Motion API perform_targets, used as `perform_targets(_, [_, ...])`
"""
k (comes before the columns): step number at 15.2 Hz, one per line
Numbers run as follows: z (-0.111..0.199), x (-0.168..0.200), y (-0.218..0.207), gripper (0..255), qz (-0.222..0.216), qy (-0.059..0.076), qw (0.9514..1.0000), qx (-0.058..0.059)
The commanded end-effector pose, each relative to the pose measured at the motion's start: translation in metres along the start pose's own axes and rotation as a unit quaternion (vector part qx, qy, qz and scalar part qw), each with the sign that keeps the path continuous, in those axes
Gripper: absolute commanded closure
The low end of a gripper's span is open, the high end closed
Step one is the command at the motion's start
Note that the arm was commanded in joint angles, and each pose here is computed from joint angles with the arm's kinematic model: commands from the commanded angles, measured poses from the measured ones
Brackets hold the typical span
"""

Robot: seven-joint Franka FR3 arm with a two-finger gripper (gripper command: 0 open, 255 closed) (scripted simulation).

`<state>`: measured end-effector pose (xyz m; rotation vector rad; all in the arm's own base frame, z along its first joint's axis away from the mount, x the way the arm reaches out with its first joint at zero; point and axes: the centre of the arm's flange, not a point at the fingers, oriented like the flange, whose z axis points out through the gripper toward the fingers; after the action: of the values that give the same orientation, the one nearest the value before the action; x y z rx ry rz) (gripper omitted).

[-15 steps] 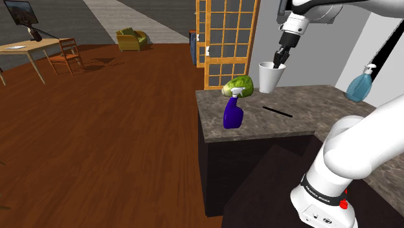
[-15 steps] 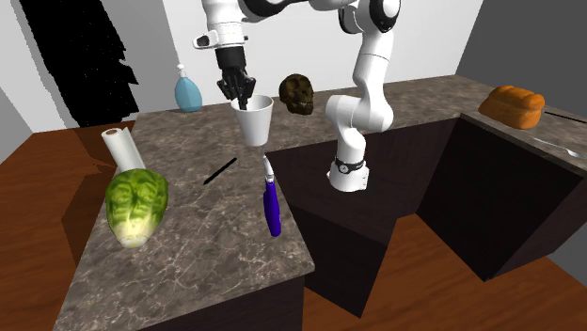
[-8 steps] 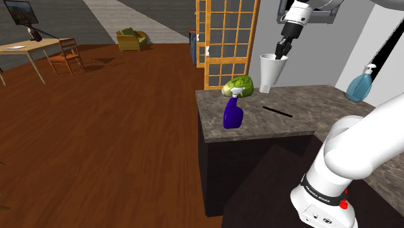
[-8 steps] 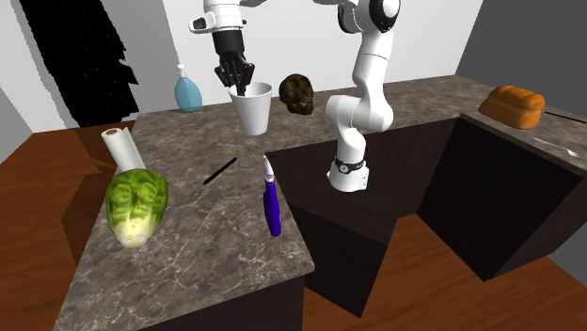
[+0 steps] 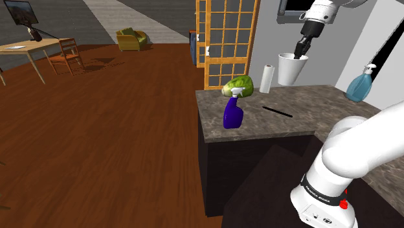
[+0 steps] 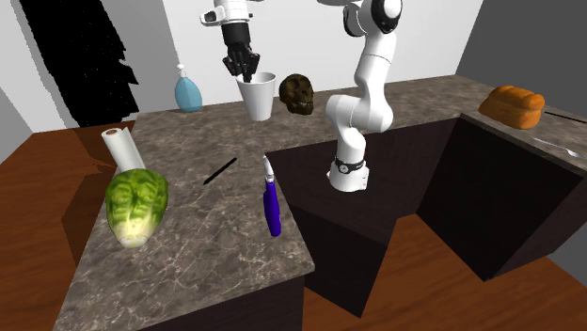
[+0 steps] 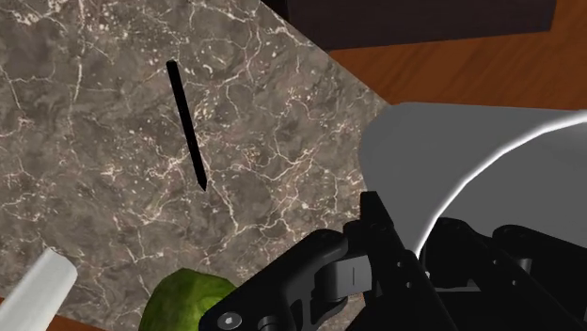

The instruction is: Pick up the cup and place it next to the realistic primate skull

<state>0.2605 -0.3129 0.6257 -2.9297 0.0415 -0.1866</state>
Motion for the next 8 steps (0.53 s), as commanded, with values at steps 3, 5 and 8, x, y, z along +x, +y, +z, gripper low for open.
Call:
perform_targets(3, [-0.012, -0.049, 0.024, 255, 0.000, 0.000, 1.0000, 0.000])
perform_targets(5, [-0.018, -0.072, 0.035, 255, 0.000, 0.000, 1.0000, 0.000])
perform_targets(8, [-0.026, -0.107, 0.052, 255, 0.000, 0.000, 1.0000, 0.000])
